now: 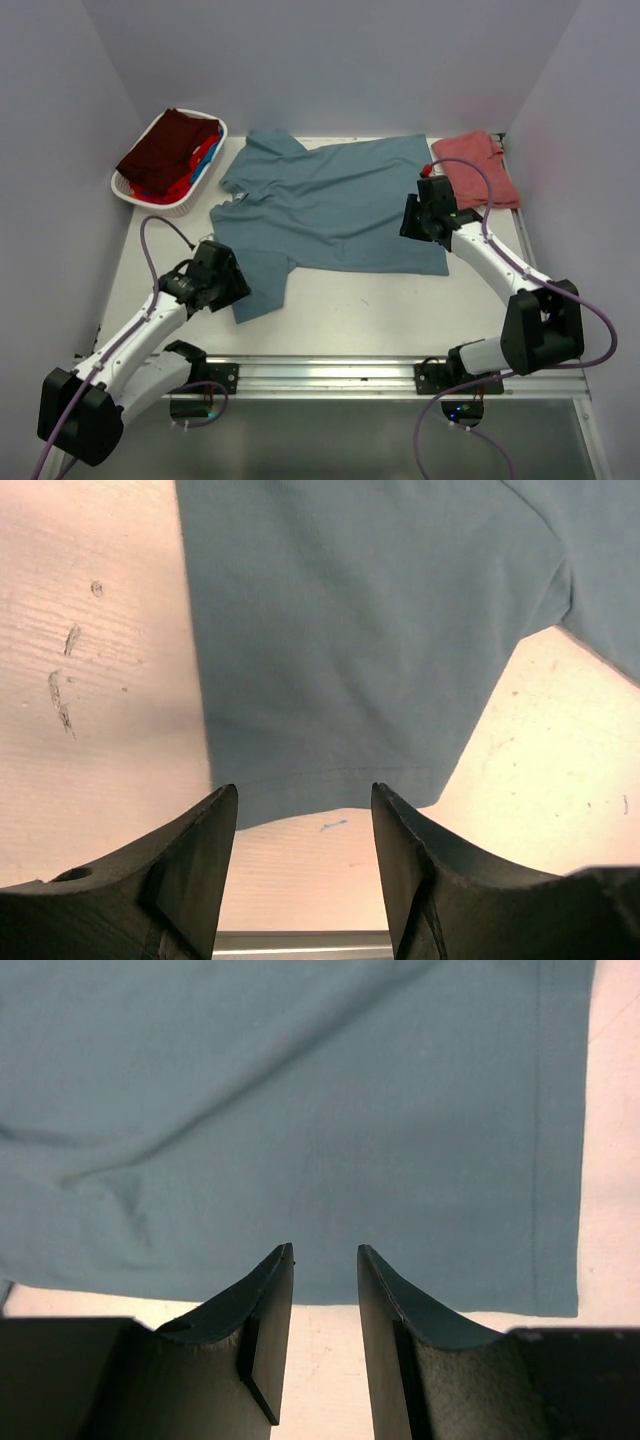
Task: Fold and stack the t-shirts
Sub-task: Flatten the tshirt out
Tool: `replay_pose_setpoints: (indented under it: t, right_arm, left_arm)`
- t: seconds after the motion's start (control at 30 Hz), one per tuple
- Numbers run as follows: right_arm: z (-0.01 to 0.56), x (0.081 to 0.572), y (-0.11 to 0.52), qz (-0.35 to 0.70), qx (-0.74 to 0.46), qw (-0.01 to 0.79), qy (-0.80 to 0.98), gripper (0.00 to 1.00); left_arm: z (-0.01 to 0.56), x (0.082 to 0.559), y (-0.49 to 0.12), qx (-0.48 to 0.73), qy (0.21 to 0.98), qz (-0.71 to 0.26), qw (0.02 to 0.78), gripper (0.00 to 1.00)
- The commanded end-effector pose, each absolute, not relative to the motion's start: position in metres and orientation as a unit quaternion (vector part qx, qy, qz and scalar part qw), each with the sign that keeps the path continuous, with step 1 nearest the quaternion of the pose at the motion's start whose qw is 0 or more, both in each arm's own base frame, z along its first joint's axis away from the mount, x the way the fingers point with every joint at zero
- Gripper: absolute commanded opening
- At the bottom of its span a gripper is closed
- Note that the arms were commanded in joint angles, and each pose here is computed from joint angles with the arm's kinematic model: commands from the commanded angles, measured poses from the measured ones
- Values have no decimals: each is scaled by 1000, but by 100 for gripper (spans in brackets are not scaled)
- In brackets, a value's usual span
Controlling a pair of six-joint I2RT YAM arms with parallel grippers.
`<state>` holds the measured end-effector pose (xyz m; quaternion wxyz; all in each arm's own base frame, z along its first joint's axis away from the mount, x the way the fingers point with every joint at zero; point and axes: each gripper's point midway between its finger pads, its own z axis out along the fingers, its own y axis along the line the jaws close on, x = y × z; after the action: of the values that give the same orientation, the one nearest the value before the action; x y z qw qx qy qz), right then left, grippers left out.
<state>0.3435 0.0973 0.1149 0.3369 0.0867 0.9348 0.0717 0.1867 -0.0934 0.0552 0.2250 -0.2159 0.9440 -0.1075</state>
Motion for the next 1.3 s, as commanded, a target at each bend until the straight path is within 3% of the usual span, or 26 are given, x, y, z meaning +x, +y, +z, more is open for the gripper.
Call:
replay_pose_setpoints:
  t: [0.0,0.5,0.67,0.87,1.27]
  right_arm:
    - [121,339,106,94,78,340,932,36]
    - [109,332,104,88,86,324,938,34]
    - [111,331,104,91,87,329,936,33]
    - [113,329,110,110,84,329,934,33]
    - [111,319,118,136,75,322,934,33]
  left_arm:
    - [58,180,-88,-267,932,-99,225,59]
    - [25,155,-102,-266,948,-77,160,55]
    - [25,155,-101,-276,946,-58,158,46]
    - [34,159,-90,-284,945,5,162,48]
    - [13,157,-89,-298,944,37,136,53]
